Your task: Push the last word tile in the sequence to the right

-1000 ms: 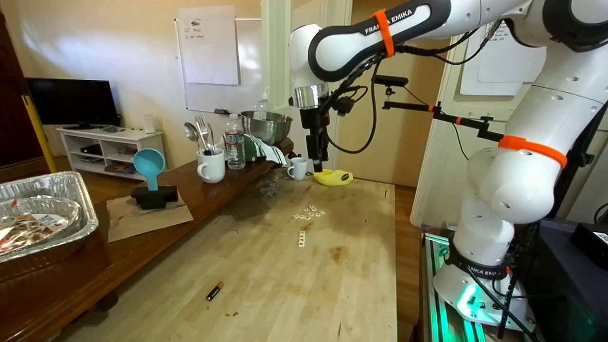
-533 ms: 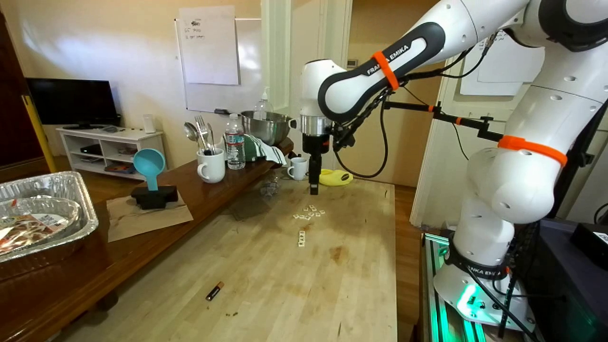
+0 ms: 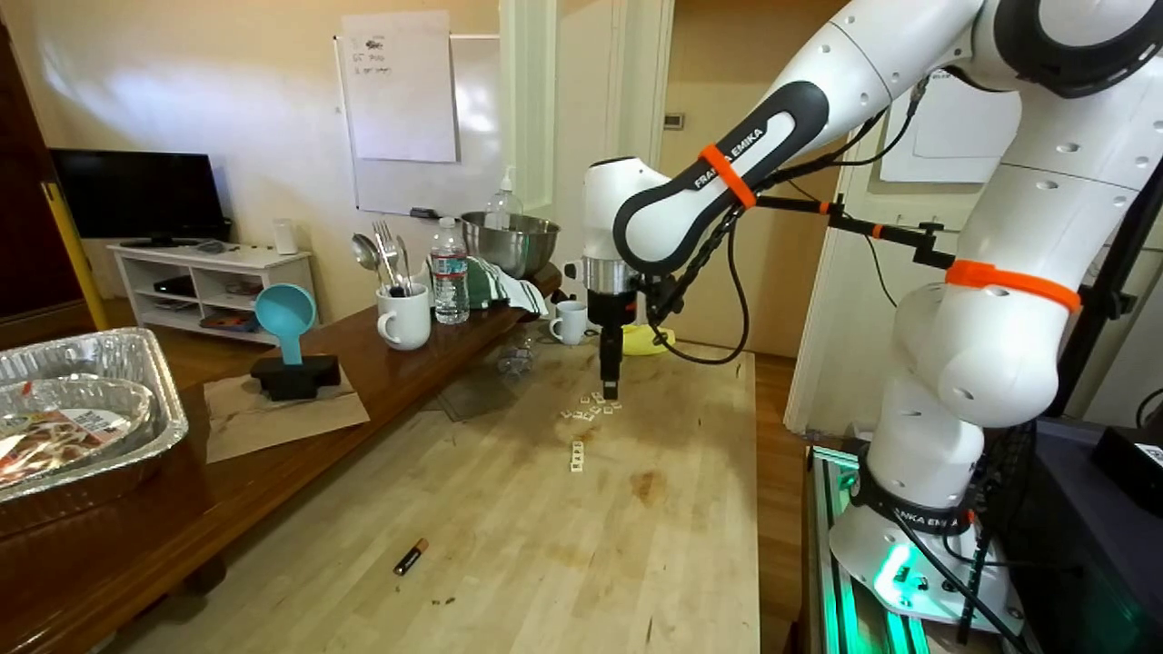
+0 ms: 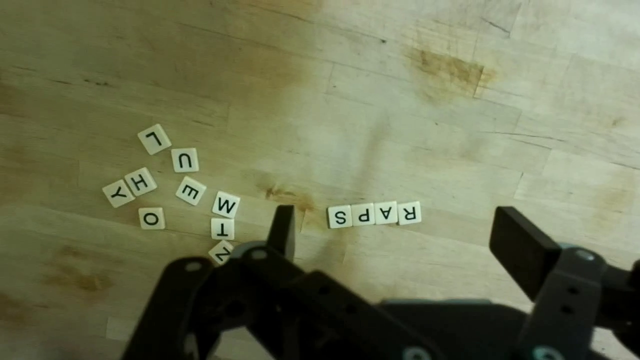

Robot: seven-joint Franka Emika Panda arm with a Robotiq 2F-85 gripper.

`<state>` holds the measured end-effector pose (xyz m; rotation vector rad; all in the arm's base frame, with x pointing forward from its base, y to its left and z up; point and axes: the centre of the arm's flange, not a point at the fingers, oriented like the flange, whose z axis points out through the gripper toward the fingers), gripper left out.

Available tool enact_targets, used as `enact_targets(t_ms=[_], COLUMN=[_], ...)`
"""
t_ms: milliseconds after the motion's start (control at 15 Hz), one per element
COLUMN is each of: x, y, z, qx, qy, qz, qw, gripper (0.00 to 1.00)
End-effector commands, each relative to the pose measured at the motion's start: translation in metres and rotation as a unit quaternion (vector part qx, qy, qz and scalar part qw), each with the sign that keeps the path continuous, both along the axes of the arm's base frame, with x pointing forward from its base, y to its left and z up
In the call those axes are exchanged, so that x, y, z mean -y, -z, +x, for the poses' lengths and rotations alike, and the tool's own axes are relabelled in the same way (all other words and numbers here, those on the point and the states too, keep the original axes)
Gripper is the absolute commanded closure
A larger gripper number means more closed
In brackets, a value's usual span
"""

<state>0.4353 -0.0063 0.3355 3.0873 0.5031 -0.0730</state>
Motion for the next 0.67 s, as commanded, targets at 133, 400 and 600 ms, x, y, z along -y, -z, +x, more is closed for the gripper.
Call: enact_targets(t_ms=[133, 400, 600], x=[0.001, 0.003, 0.005], y=[0.006, 0.034, 0.051], z=[0.003, 0.004, 0.006], qx=[0.006, 0.039, 0.066], qy=[-0.001, -0.007, -0.012], qz=[-0.010, -0.013, -0.010], qw=[0.9999, 0.9991, 0.9977], gripper=[0.00, 0.00, 0.26])
